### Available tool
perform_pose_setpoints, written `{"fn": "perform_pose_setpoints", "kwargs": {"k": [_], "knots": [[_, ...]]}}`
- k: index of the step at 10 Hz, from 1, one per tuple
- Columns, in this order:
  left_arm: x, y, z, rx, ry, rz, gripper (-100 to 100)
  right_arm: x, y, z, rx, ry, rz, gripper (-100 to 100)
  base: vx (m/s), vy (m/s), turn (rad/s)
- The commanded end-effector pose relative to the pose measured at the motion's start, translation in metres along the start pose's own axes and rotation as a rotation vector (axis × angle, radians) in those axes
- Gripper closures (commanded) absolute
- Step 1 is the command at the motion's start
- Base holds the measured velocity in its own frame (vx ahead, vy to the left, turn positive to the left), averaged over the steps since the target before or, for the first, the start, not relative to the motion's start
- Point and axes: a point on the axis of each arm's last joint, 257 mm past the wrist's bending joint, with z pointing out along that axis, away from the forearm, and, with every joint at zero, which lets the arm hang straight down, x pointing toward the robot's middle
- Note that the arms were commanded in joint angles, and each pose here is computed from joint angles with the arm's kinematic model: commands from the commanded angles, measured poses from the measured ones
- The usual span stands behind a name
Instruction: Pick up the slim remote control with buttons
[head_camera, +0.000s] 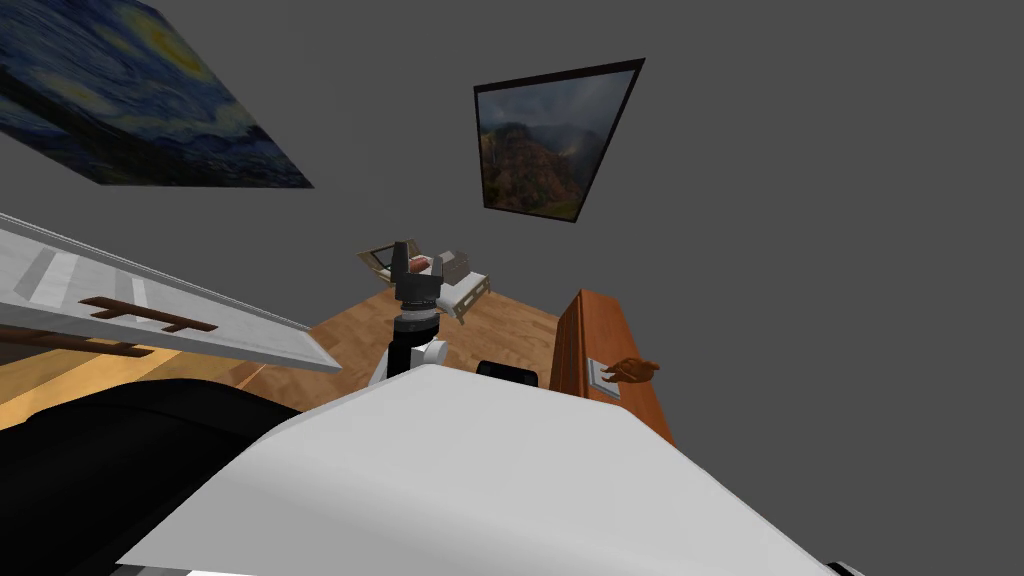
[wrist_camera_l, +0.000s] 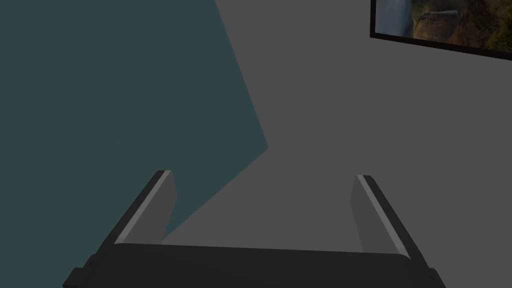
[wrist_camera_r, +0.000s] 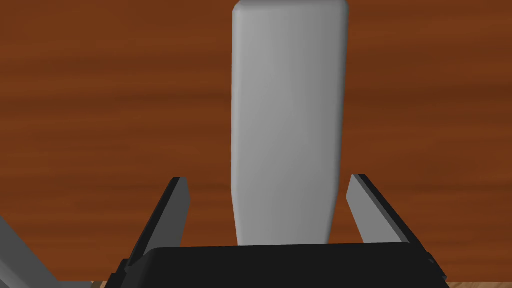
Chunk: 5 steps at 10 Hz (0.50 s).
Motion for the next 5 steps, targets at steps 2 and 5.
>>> {"fn": "perform_pose_setpoints", "kwargs": {"k": [2, 5], "knots": [[0.0, 0.0, 0.0, 0.0, 0.0, 0.0, 0, -0.0027, -0.0071, 0.0016, 0.003, -0.005, 0.008, -100, -0.022, 0.02, 0.055], [0.0, 0.0, 0.0, 0.0, 0.0, 0.0, 0, -0.0036, -0.0068, 0.0019, 0.001, -0.008, 0.006, 100, -0.001, 0.002, -0.002]]}}
